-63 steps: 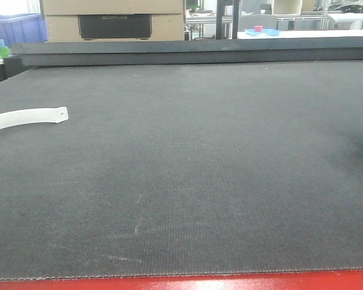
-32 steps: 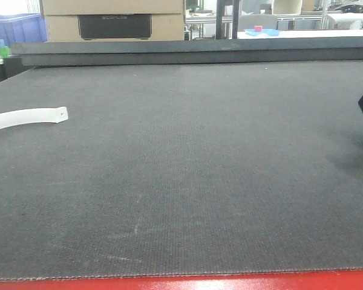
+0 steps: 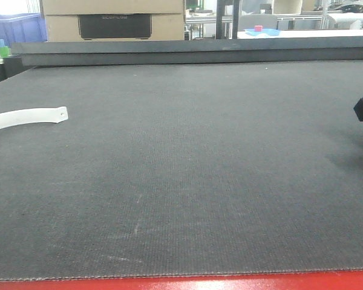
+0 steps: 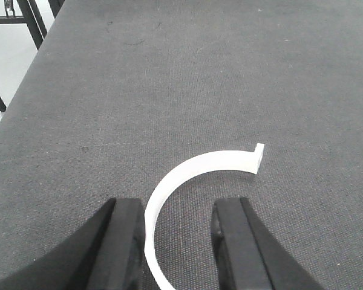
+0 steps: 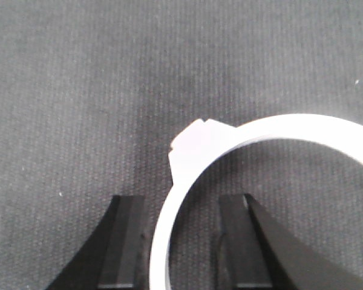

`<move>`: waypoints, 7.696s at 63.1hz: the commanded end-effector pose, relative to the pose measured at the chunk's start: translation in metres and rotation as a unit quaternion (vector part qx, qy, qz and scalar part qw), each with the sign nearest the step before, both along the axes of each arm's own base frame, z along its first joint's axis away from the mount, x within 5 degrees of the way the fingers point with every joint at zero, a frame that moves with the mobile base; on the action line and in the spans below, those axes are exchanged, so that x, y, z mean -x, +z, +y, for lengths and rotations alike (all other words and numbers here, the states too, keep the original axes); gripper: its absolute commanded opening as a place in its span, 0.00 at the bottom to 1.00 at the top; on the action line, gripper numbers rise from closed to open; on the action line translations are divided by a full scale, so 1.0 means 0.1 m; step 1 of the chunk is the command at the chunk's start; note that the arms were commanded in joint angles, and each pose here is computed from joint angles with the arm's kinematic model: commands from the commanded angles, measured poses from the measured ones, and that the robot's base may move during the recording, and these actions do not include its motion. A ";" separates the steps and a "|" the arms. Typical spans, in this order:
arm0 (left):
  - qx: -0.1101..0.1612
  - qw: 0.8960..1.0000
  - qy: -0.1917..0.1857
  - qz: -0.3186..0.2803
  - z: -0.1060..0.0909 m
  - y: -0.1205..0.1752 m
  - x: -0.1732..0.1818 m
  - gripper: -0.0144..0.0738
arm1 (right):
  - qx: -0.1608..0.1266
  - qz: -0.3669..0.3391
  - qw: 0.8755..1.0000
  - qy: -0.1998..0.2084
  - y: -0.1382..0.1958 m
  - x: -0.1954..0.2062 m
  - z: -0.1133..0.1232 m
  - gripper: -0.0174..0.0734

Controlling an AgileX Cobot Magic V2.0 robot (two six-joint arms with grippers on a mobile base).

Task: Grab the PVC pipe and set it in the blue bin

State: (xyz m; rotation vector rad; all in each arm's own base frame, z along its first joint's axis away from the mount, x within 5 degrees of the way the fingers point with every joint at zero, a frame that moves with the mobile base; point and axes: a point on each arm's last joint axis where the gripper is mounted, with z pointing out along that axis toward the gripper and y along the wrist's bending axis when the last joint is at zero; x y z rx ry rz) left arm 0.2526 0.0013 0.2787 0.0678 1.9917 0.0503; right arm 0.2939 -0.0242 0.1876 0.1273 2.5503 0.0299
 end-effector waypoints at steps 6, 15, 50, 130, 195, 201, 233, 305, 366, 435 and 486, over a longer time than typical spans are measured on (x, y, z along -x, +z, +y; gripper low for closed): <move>0.000 1.000 0.000 -0.015 0.00 0.04 -0.02 0.41 | 0.011 -0.002 1.000 0.011 -0.04 -0.05 -0.01 0.38; 0.000 1.000 0.000 -0.015 0.00 0.04 -0.02 0.41 | 0.009 0.013 1.000 0.011 -0.13 -0.07 -0.01 0.38; 0.000 1.000 0.000 -0.016 0.00 0.05 -0.02 0.40 | 0.006 0.005 1.000 0.015 0.08 -0.10 0.00 0.01; 0.069 0.980 0.072 0.173 0.24 -0.76 -0.90 0.41 | 0.023 -0.261 0.965 0.020 1.79 0.92 0.12 0.01; 0.068 0.974 0.074 0.205 0.25 -1.16 -1.03 0.07 | 0.026 -0.280 0.960 0.017 1.82 0.90 0.11 0.01; 0.067 0.974 0.074 0.201 0.25 -1.15 -1.03 0.04 | 0.026 -0.280 0.960 0.017 1.82 0.90 0.11 0.01; 0.053 0.989 0.062 0.122 0.24 -0.57 -0.92 0.04 | 0.031 -0.318 0.947 0.015 1.95 1.03 0.12 0.01; 0.037 0.988 0.045 -0.142 0.08 0.57 1.20 0.04 | 0.050 -0.415 0.908 0.015 1.81 1.99 0.21 0.01; 0.035 0.976 0.041 -0.213 0.03 0.30 1.95 0.04 | 0.065 -0.455 0.888 0.021 1.76 2.42 0.25 0.01; 0.031 0.976 0.041 -0.214 0.03 0.30 1.95 0.04 | 0.065 -0.455 0.888 0.021 1.76 2.42 0.25 0.01; 0.031 0.976 0.041 -0.214 0.03 0.30 1.95 0.04 | 0.065 -0.455 0.888 0.021 1.76 2.42 0.25 0.01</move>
